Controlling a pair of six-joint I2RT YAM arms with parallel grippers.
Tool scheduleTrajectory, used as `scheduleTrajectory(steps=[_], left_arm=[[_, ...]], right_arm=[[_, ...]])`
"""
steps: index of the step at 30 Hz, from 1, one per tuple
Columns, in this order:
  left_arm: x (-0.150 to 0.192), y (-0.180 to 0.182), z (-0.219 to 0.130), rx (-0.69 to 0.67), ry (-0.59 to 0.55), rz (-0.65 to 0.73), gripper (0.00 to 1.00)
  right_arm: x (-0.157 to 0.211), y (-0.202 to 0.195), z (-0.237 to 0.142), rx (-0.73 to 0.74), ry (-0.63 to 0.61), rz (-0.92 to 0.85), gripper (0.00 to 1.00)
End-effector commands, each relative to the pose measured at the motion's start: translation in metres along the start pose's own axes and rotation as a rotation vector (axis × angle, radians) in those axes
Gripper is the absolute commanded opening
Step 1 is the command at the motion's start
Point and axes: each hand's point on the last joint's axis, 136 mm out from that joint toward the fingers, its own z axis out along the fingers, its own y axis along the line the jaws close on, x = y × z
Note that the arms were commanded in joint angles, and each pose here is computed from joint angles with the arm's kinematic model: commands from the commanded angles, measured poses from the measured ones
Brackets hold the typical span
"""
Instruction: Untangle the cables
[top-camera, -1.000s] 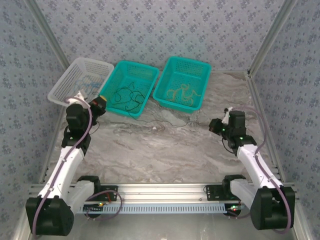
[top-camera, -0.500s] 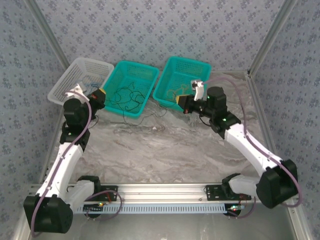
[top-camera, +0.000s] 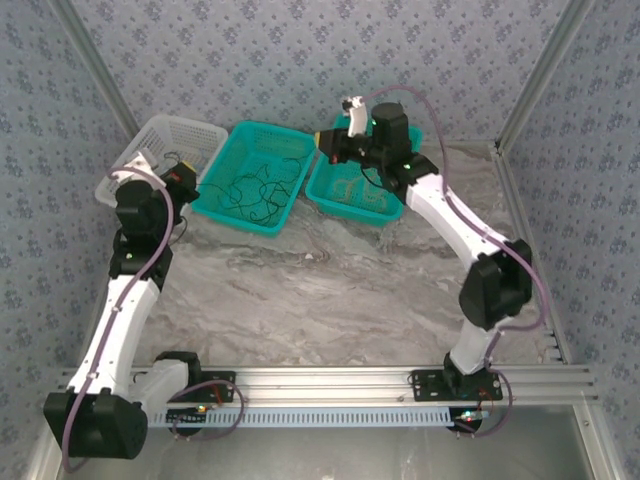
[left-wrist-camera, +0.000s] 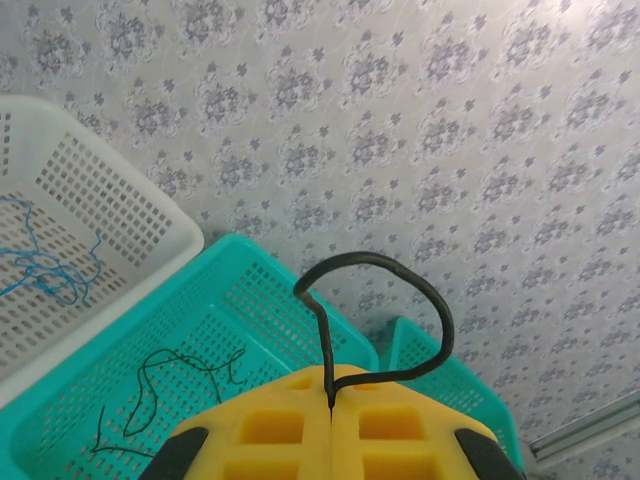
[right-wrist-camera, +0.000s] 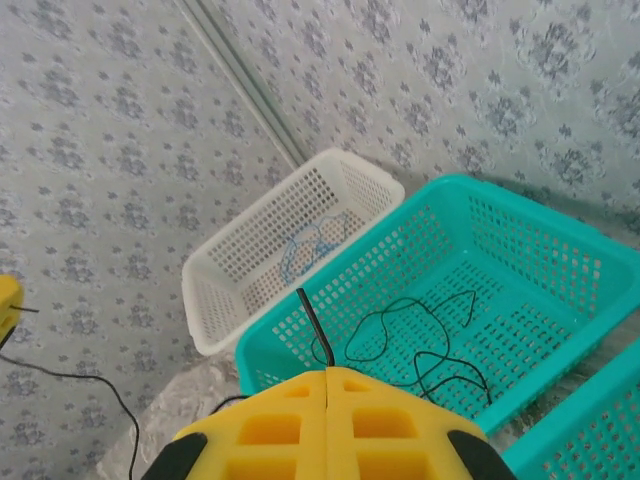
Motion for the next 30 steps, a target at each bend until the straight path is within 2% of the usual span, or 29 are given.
scheduleTrajectory(steps=[1, 6, 9, 10, 12, 14, 16, 18, 21, 23, 26, 30], left_arm=[[-0.011, -0.007, 0.006, 0.012, -0.019, 0.037, 0.0], [-0.011, -0.003, 0.028, 0.005, -0.031, 0.117, 0.0], [-0.012, -0.006, 0.044, 0.007, -0.011, 0.158, 0.0], [-0.011, -0.006, 0.048, 0.011, -0.006, 0.164, 0.0], [-0.009, -0.006, 0.054, 0.015, -0.003, 0.164, 0.0], [-0.006, -0.004, 0.057, 0.01, 0.003, 0.165, 0.0], [-0.005, -0.003, 0.06, 0.005, 0.01, 0.176, 0.0], [-0.003, -0.003, 0.062, 0.006, 0.02, 0.191, 0.0], [-0.001, -0.011, 0.065, 0.054, 0.031, 0.229, 0.0], [0.003, -0.019, 0.068, 0.086, 0.036, 0.258, 0.0], [0.01, -0.026, 0.08, 0.095, 0.074, 0.312, 0.0], [0.032, -0.033, 0.104, 0.094, 0.19, 0.398, 0.0]], right_arm=[[0.016, -0.022, 0.038, 0.018, 0.087, 0.05, 0.0], [0.031, -0.049, 0.098, 0.031, 0.128, 0.094, 0.0], [0.04, -0.072, 0.122, 0.115, 0.122, 0.084, 0.0], [0.043, -0.078, 0.128, 0.135, 0.121, 0.083, 0.08], [0.051, -0.083, 0.135, 0.143, 0.125, 0.093, 0.32], [0.052, -0.084, 0.133, 0.158, 0.129, 0.102, 0.46], [0.049, -0.085, 0.124, 0.191, 0.13, 0.093, 0.59], [0.043, -0.085, 0.11, 0.223, 0.13, 0.072, 0.77], [0.034, -0.083, 0.08, 0.269, 0.123, 0.045, 0.87], [0.033, -0.086, 0.053, 0.33, 0.117, 0.041, 1.0], [0.038, -0.096, 0.008, 0.436, 0.092, 0.053, 1.0], [0.049, -0.112, -0.056, 0.556, 0.032, 0.078, 1.0]])
